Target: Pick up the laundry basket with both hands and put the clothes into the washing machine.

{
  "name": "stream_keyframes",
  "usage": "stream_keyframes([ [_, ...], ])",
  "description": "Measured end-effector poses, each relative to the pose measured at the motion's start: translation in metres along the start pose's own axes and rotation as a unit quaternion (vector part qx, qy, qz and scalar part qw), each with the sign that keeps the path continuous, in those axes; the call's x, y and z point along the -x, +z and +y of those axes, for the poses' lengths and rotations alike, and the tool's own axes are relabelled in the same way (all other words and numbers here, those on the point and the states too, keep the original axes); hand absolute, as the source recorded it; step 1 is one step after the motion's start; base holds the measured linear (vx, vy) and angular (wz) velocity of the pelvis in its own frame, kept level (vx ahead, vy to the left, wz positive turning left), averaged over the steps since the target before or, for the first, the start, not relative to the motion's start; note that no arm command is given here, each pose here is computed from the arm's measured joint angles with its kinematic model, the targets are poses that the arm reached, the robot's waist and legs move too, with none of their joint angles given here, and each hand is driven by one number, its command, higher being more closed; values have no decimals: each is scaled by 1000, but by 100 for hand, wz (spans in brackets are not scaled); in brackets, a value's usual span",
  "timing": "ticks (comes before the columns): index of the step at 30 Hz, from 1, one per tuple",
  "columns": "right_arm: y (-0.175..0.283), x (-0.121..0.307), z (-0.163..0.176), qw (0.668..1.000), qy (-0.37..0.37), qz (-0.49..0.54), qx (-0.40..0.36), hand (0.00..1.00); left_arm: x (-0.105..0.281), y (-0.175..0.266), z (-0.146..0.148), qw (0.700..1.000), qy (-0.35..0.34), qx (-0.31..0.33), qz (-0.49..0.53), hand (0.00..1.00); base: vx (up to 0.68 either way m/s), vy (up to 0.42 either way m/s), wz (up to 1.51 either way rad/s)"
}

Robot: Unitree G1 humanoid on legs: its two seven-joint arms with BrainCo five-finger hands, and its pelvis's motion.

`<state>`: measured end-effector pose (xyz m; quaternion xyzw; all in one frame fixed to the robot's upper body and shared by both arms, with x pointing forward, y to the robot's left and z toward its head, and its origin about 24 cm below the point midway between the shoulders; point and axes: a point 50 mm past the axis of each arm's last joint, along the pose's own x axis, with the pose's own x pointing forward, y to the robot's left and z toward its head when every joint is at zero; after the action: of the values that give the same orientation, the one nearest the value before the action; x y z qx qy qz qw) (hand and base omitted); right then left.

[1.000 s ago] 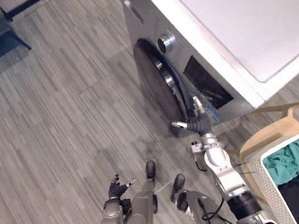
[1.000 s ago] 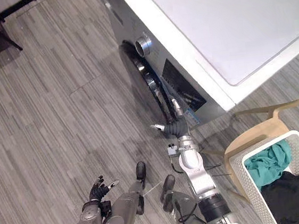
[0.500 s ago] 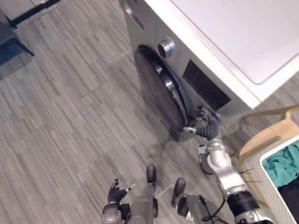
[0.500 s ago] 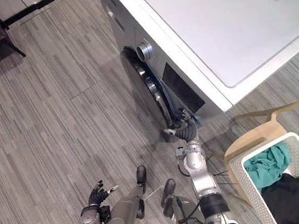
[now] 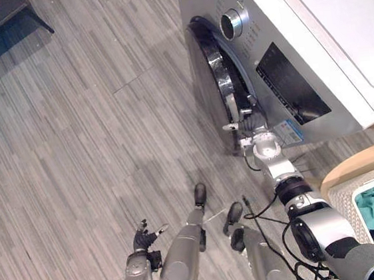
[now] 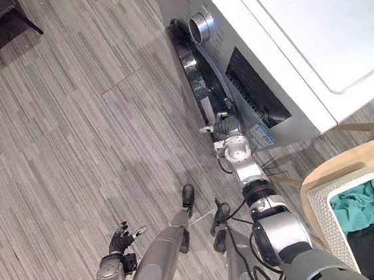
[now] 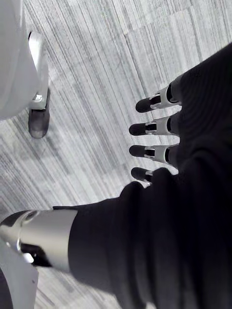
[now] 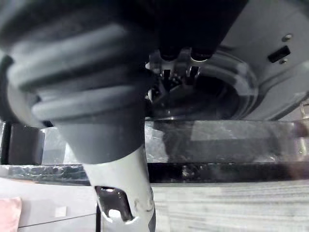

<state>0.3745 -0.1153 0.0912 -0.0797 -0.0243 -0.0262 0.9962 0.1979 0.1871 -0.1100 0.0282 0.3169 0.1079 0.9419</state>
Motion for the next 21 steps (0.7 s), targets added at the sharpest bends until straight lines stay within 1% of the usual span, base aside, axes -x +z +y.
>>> stream_keyframes([
  [1, 0, 1, 6, 1000, 6, 3, -8, 0, -1, 2, -1, 1000, -1, 1, -2, 0, -26, -102, 9],
  [3, -1, 9, 37, 998, 36, 15, -47, 0, -3, 7, -6, 1000, -5, 2, -6, 0, -15, -96, 2],
  [4, -1, 12, 45, 997, 49, 17, -52, 0, -4, 9, -7, 1000, -7, 3, -8, 0, -22, -103, 5],
  [5, 1, 19, 66, 995, 82, 19, -58, 0, -6, 14, -10, 1000, -9, -2, -16, 0, -21, -119, 24],
  [6, 10, 26, 92, 989, 134, 9, -63, 0, -9, 23, -14, 999, -13, -8, -28, 0, -16, -165, 40],
  [7, 22, 31, 112, 983, 163, 2, -81, 0, -11, 31, -18, 999, -18, -11, -40, 0, -4, -157, 53],
  [8, 35, 32, 123, 979, 179, -9, -100, 0, -13, 39, -23, 998, -24, -16, -53, 0, 4, -136, 57],
  [10, 74, 29, 137, 964, 241, -78, -81, 0, -14, 59, -32, 995, -34, -19, -89, 0, 29, -170, 79],
  [11, 86, 27, 140, 961, 247, -96, -80, 0, -14, 62, -33, 994, -36, -20, -97, 0, 55, -192, 85],
  [13, 140, 21, 143, 946, 255, -169, -107, 0, -14, 67, -33, 993, -34, -16, -111, 0, 62, -131, 63],
  [15, 164, 18, 138, 939, 246, -199, -133, 0, -13, 61, -30, 994, -25, -16, -104, 0, 66, -77, 35],
  [18, 173, 14, 124, 936, 216, -207, -185, 0, -11, 55, -28, 995, -22, -9, -95, 0, 30, -38, -7],
  [21, 158, 12, 104, 940, 194, -207, -189, 0, -13, 56, -21, 996, -7, 6, -94, 0, -56, -10, -34],
])
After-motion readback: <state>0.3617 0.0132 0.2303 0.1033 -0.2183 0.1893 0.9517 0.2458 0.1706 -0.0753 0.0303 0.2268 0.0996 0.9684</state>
